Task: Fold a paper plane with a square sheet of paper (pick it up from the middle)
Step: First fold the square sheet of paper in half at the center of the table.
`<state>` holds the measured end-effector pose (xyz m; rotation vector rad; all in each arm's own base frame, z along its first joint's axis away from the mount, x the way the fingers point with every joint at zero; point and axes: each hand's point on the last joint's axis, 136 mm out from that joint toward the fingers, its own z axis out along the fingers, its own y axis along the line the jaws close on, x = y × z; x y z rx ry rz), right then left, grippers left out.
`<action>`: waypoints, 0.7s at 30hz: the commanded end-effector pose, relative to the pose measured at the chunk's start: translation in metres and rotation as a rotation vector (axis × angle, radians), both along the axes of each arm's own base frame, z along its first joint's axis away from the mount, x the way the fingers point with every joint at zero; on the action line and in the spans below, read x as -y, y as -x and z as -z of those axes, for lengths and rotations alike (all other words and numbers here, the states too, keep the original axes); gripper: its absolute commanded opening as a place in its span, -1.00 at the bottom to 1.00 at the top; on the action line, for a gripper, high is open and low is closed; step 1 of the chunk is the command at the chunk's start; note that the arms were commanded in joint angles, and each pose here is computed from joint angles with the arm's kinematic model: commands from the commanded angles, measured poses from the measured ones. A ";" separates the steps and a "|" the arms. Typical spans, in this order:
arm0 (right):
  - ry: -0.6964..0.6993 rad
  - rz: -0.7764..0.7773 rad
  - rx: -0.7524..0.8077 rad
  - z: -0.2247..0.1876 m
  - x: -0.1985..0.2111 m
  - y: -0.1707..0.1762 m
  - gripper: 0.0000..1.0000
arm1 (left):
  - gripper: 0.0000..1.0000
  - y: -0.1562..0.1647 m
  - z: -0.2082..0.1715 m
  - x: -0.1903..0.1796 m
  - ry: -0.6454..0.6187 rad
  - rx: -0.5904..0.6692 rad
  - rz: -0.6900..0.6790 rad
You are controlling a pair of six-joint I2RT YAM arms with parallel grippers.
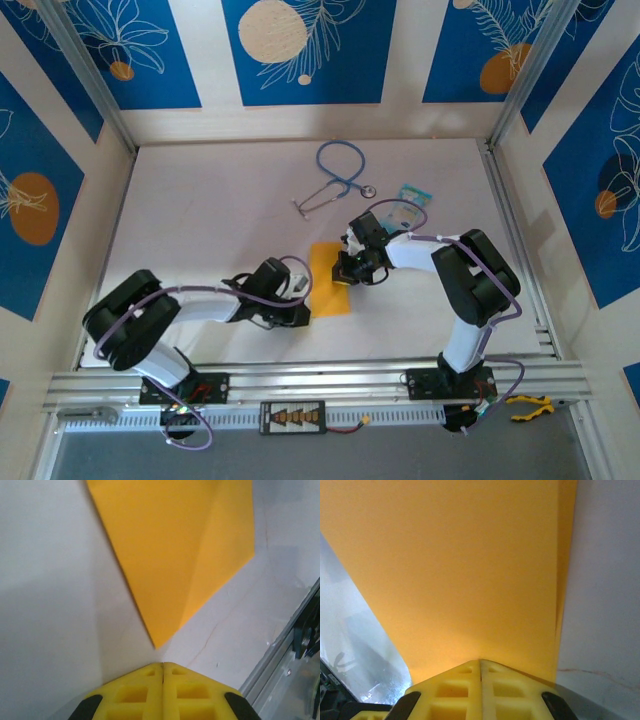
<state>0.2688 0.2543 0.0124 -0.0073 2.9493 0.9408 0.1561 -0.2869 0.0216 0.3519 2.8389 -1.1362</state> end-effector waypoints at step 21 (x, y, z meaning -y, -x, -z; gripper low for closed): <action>0.104 -0.171 -0.072 0.026 0.016 0.018 -1.00 | -0.98 -0.119 -0.036 0.037 0.094 0.077 -0.144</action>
